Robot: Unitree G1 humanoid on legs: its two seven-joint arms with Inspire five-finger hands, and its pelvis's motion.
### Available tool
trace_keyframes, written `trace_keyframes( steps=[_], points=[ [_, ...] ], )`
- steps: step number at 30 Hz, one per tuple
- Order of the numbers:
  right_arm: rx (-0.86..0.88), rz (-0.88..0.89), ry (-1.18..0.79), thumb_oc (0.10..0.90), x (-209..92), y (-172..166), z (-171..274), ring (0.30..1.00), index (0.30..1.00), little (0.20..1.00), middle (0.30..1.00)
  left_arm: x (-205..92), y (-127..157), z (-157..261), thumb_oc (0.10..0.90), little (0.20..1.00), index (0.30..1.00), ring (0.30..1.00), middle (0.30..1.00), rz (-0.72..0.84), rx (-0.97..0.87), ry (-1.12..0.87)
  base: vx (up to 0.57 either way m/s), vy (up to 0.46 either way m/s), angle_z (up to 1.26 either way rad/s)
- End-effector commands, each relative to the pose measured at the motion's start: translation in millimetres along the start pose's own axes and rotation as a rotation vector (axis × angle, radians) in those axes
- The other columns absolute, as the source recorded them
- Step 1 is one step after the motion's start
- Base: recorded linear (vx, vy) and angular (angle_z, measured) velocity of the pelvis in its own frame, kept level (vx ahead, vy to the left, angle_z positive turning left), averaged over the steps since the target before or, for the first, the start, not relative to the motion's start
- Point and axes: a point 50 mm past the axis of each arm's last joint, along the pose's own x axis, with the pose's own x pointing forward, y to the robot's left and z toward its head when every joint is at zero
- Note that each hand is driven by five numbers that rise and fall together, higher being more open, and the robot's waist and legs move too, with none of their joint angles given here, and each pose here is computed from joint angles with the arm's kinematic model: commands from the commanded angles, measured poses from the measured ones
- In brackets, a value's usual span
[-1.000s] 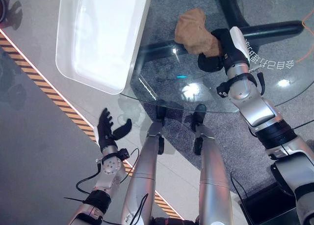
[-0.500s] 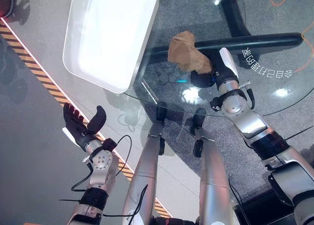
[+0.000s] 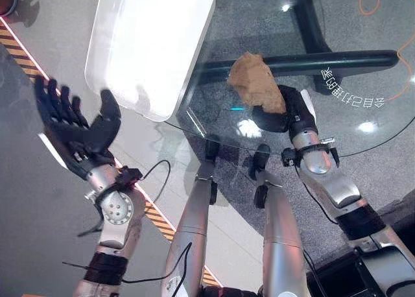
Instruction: Wipe the table with a cloth and put it in the basket.
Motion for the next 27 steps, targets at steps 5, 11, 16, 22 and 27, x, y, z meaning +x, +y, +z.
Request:
trace_keyframes(
  steps=[5, 11, 16, 22, 27],
  points=[
    [0.352, 0.288, -0.614, 0.100, -36, 19, 99, 0.300, 0.300, 0.200, 0.300, -3, -16, 36, 0.800, 0.900, 0.900, 0.900, 0.900, -0.325, -0.181, -0.123, 0.00, 0.000, 0.00],
    [0.476, 0.429, -0.759, 0.100, -53, 17, 114, 0.300, 0.300, 0.200, 0.300, 0, -19, 34, 0.800, 0.900, 0.900, 0.900, 0.900, -0.457, -0.324, -0.044, 0.00, 0.000, 0.00],
    [0.528, 0.589, -0.887, 0.100, -66, 23, 127, 0.300, 0.300, 0.200, 0.300, -3, -27, 30, 0.800, 0.900, 0.900, 0.900, 0.900, -0.567, -0.379, 0.012, 0.00, -0.010, -0.03],
    [0.460, 0.589, -0.909, 0.100, -69, 24, 132, 0.300, 0.300, 0.200, 0.300, -4, -34, 24, 0.800, 0.900, 0.900, 0.900, 0.900, -0.657, -0.398, 0.072, -0.01, -0.016, -0.06],
    [0.403, 0.630, -0.801, 0.100, -65, 25, 119, 0.300, 0.300, 0.200, 0.300, -9, -38, 22, 0.800, 0.900, 0.900, 0.900, 0.900, -0.795, -0.469, 0.128, 0.00, 0.006, -0.03]
  ],
)
